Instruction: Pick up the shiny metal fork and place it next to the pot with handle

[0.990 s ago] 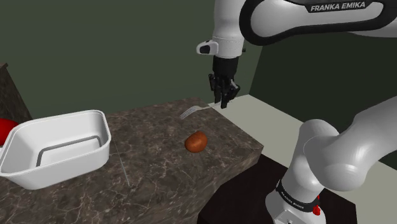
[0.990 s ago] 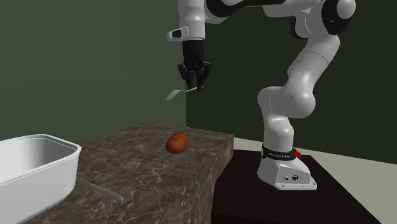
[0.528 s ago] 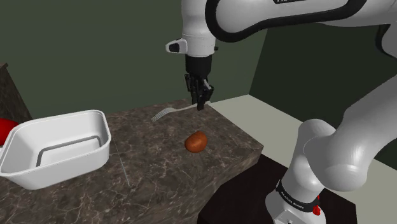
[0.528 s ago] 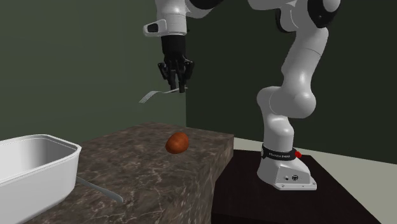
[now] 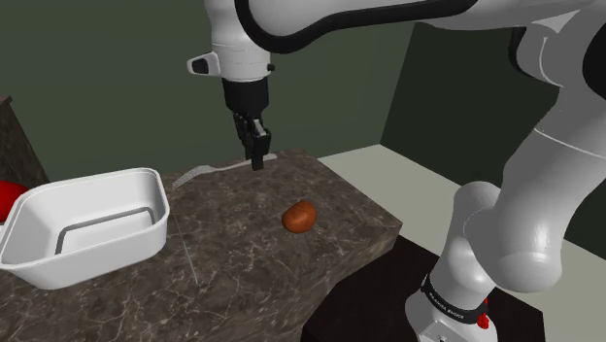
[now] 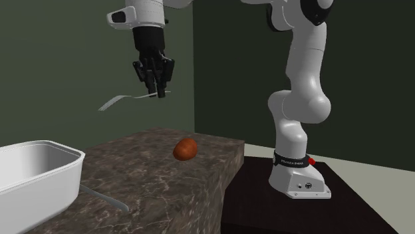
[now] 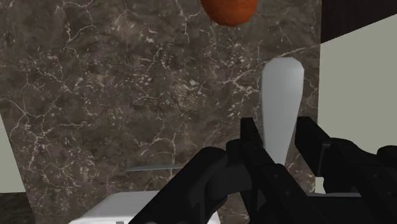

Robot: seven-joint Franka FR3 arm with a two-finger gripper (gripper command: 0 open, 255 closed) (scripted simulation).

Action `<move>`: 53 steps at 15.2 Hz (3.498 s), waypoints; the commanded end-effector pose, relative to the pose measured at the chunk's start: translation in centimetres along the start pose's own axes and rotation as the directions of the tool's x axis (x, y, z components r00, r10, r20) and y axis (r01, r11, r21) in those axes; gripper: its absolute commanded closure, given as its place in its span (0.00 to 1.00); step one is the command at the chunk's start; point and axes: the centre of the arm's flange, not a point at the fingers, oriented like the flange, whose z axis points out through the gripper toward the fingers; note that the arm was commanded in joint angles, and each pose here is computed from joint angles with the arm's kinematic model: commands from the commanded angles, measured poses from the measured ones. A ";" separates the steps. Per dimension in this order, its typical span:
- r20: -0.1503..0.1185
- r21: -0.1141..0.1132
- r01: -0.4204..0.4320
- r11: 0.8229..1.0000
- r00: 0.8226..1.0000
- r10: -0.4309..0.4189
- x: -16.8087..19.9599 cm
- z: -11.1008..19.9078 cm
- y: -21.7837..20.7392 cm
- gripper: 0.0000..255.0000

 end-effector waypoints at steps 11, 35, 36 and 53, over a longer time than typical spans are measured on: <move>0.000 0.001 0.000 1.000 1.000 0.000 8.5 2.5 1.5 1.00; 0.000 0.001 0.000 1.000 1.000 0.000 9.9 15.1 1.4 1.00; 0.000 0.001 0.000 1.000 1.000 0.000 9.9 15.6 1.3 1.00; 0.000 0.001 0.000 1.000 1.000 0.000 10.6 21.4 1.3 1.00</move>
